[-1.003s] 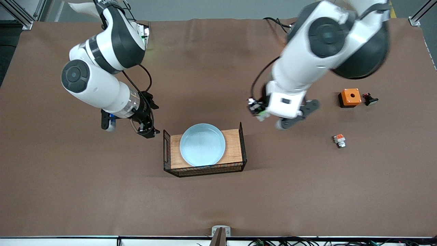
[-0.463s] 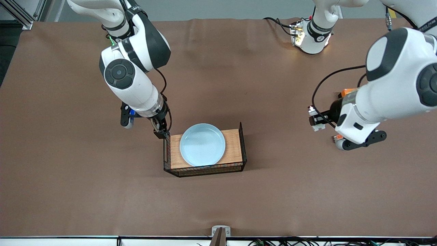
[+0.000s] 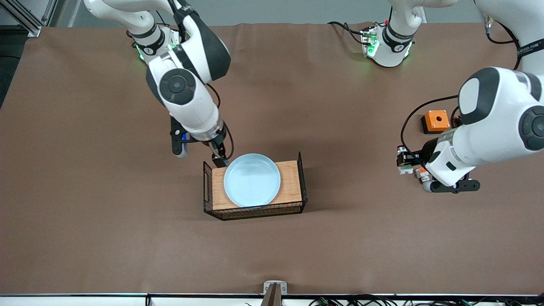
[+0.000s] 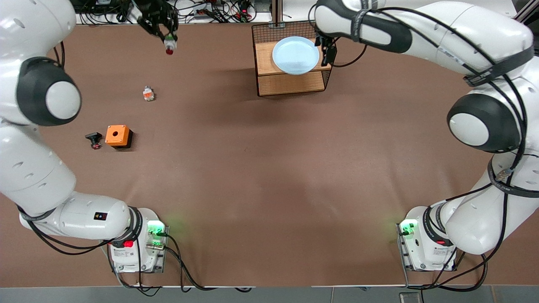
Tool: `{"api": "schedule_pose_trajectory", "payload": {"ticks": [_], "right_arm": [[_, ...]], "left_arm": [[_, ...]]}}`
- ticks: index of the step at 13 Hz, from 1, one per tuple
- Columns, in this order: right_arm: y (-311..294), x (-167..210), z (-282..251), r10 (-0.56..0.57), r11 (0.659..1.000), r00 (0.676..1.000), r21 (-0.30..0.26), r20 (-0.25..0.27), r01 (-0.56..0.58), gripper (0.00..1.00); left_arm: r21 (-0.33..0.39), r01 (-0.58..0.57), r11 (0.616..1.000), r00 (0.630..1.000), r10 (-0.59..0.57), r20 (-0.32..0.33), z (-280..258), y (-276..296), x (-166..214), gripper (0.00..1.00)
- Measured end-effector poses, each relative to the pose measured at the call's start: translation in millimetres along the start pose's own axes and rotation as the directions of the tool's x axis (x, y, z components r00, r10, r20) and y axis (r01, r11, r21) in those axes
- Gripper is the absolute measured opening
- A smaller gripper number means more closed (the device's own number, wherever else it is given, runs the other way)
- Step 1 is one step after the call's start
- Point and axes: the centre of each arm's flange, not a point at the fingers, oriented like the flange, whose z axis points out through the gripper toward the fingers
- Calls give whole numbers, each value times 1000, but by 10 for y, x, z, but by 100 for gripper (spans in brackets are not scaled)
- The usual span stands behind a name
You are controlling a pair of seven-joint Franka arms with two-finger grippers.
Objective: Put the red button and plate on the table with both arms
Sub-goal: 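Carry the button beside the white switch while the right gripper reaches the plate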
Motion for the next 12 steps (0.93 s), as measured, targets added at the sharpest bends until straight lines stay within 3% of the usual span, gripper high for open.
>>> {"api": "schedule_pose_trajectory", "payload": {"ticks": [6,12], "right_arm": [[-91,-226,335,-28,999,999,-21,-17,27,100],[-191,-253,630,-37,999,998,-29,-47,36,100]], "left_arm": [[12,-77,997,996,78,-38,755,-502,-239,42],[11,-76,997,996,76,-48,1242,-841,-131,42]]}}
